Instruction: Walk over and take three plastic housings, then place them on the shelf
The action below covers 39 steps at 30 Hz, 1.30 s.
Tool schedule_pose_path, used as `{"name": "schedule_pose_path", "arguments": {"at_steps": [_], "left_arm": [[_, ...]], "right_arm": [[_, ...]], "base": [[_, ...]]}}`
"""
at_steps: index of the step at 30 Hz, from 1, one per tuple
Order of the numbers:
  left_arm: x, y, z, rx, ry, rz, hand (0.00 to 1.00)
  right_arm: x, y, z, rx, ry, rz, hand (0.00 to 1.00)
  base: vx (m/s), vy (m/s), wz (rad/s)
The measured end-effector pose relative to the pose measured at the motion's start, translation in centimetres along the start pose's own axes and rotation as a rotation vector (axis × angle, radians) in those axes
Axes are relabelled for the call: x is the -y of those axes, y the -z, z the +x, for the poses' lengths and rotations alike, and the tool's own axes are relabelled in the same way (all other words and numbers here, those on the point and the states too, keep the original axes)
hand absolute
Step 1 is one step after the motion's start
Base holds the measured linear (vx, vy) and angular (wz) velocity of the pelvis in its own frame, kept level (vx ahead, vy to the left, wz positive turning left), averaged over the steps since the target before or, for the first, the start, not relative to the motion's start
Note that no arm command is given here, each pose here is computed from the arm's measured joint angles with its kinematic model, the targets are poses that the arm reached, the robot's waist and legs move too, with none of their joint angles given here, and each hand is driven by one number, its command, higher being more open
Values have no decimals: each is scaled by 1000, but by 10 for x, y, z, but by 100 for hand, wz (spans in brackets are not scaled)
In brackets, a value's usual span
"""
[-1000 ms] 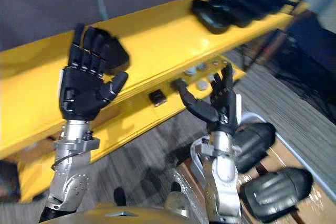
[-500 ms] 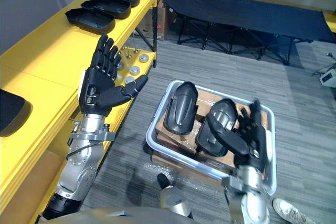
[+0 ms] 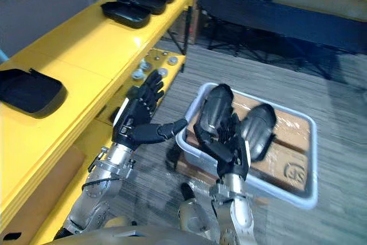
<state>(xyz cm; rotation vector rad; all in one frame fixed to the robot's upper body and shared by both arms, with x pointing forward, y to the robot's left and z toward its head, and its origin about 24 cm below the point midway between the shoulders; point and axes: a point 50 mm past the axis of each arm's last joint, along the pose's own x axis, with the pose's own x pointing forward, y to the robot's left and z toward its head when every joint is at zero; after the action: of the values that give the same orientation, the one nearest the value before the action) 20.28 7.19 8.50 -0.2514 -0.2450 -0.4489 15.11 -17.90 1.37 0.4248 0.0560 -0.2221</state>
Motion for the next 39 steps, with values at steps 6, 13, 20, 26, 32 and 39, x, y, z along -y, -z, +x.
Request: {"name": "schedule_pose_path", "arguments": {"at_steps": [6,13,20,26,32,39], "left_arm": [[-11,17,-2,-103,36,68,100],[-9,34,-9,-198,69,33,100],[-9,48,-3,-239,-90,-61,100],[-63,63,-28,-331,-435,110,100],[-108,50,-45,-348,-541,319,100],[-108,57,-22,-355,-488,337,100]], "right_arm": [[-20,14,16,-11,-145,-9,100],[-16,32,27,-73,-74,-130,100],[35,6,28,-6,85,-222,100],[66,-13,51,55,200,-259,100],[70,-61,114,210,278,-267,100],[40,-195,179,535,250,-309,100]], "base": [[-173,-54,-69],[-61,-353,-46],[-27,-206,-15],[-135,69,-9],[-116,154,-17],[-93,27,16]]}}
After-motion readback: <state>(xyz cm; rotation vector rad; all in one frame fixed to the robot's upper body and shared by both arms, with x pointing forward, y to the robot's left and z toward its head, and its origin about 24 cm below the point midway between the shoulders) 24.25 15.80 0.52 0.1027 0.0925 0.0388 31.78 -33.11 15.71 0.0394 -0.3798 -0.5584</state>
